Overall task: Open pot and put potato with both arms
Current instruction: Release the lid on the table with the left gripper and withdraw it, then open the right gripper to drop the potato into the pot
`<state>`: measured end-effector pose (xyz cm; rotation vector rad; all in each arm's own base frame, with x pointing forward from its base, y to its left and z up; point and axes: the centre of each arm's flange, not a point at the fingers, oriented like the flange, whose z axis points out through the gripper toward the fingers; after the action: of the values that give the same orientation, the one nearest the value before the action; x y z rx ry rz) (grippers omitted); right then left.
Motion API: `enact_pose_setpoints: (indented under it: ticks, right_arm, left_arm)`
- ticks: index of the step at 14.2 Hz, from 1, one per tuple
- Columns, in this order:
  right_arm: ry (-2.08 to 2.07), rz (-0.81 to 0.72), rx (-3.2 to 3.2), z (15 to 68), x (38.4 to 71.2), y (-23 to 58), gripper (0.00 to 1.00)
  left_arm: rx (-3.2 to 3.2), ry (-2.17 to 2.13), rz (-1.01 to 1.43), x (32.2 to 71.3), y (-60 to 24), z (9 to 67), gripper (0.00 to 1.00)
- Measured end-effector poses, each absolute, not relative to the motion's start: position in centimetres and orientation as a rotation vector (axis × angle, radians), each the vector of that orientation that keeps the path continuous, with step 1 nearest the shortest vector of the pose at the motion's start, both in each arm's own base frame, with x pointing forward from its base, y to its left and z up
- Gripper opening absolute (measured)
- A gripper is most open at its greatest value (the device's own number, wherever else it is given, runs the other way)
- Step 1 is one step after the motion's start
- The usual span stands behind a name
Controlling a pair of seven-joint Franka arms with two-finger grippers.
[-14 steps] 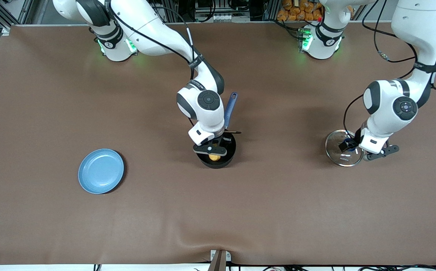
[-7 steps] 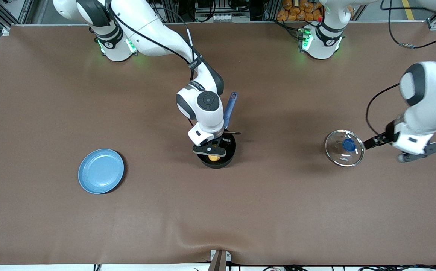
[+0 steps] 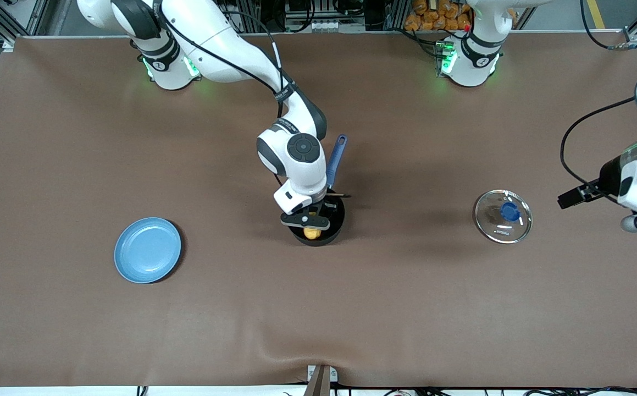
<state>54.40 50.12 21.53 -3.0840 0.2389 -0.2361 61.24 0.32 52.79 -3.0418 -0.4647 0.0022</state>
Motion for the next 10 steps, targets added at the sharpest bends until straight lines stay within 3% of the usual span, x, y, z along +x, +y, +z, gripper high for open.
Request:
enact_pose_setpoints:
  ticks: [5, 10]
  right_arm:
    - [0.253, -0.232, -3.093, 24.4, 55.0, 50.2, 0.66]
    - [0.315, -0.208, -3.100, 38.1, 55.1, 48.1, 0.65]
  left_arm:
    - [-3.065, -0.382, -0.060, 59.2, -2.6, 57.3, 1.00]
    - [-3.076, -0.340, -0.082, 58.2, -4.4, 58.9, 1.00]
